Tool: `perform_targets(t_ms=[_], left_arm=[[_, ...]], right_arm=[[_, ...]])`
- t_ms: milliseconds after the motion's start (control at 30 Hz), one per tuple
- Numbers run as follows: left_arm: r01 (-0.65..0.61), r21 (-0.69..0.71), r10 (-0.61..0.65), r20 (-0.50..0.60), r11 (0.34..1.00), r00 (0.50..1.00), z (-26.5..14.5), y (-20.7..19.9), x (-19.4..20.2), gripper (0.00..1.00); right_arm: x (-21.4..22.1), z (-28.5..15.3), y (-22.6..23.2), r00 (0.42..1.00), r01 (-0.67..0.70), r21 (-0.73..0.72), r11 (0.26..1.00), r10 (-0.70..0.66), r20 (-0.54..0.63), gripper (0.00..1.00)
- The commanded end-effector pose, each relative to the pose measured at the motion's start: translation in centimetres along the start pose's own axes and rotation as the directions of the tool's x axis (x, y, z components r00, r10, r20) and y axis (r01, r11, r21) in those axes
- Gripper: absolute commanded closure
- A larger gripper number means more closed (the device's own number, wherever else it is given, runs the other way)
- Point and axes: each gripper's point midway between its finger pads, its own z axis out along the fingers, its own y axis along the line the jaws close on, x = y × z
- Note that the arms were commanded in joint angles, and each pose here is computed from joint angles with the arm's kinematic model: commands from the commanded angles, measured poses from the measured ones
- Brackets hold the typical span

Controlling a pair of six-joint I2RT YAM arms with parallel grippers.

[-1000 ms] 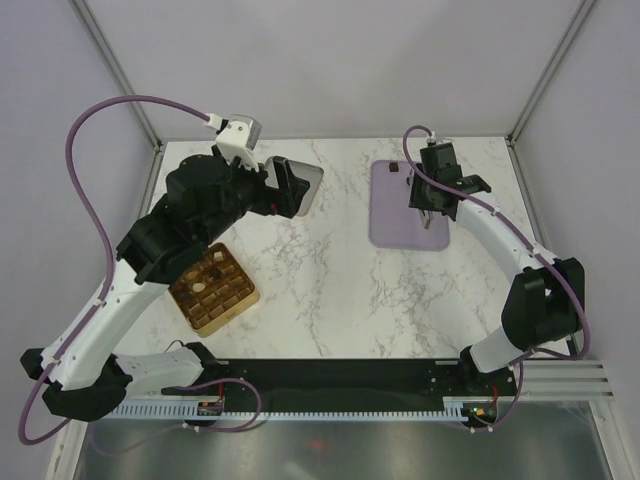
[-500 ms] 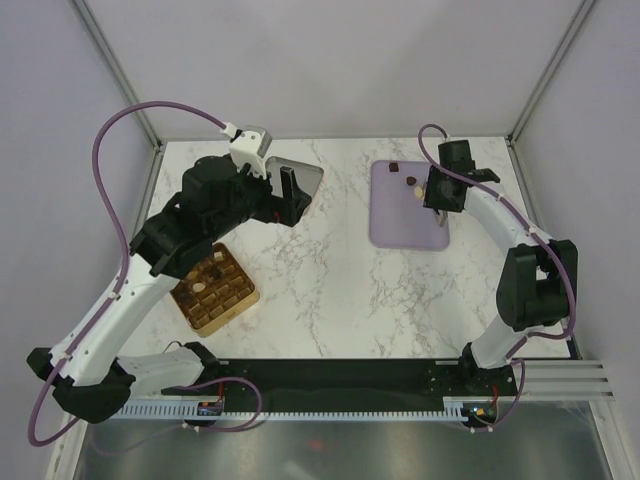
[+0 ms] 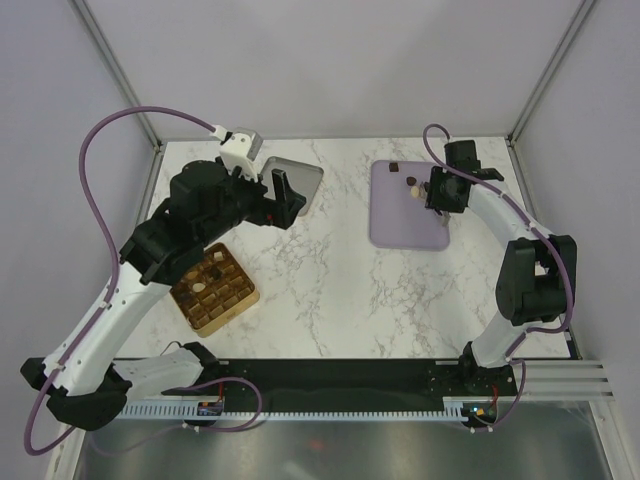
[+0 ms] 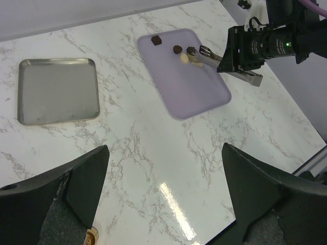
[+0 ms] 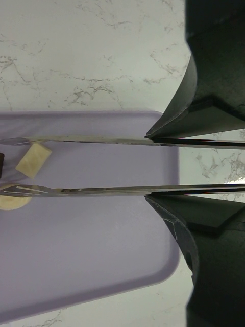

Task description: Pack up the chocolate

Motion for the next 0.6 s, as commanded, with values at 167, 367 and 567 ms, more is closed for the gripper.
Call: perform_targets(t_ms=[167,367,567], left_arm=[[-0.007,0.012,0.006,0.022,1.000,1.000,-0.7,0.0,-0.3,0.00],[-0.003,0.011,0.003,0.030,1.000,1.000,-1.2,0.0,-0.4,0.00],[0.001,0.012,-0.002,0.028,1.000,1.000,-1.3,0.1,-0.1,0.00]], right_arm=[[0.4,-0.5,1.0,1.000,0.009,-0.064,0.998,-0.009,0.006,0.48],[0.6,-1.4,1.3,1.000,0.002,-0.086,0.996,-0.001,0.004,0.49],[1.8,-2.1,1.4,1.000,0.007,-0.085,0.996,-0.009,-0.025,0.50]])
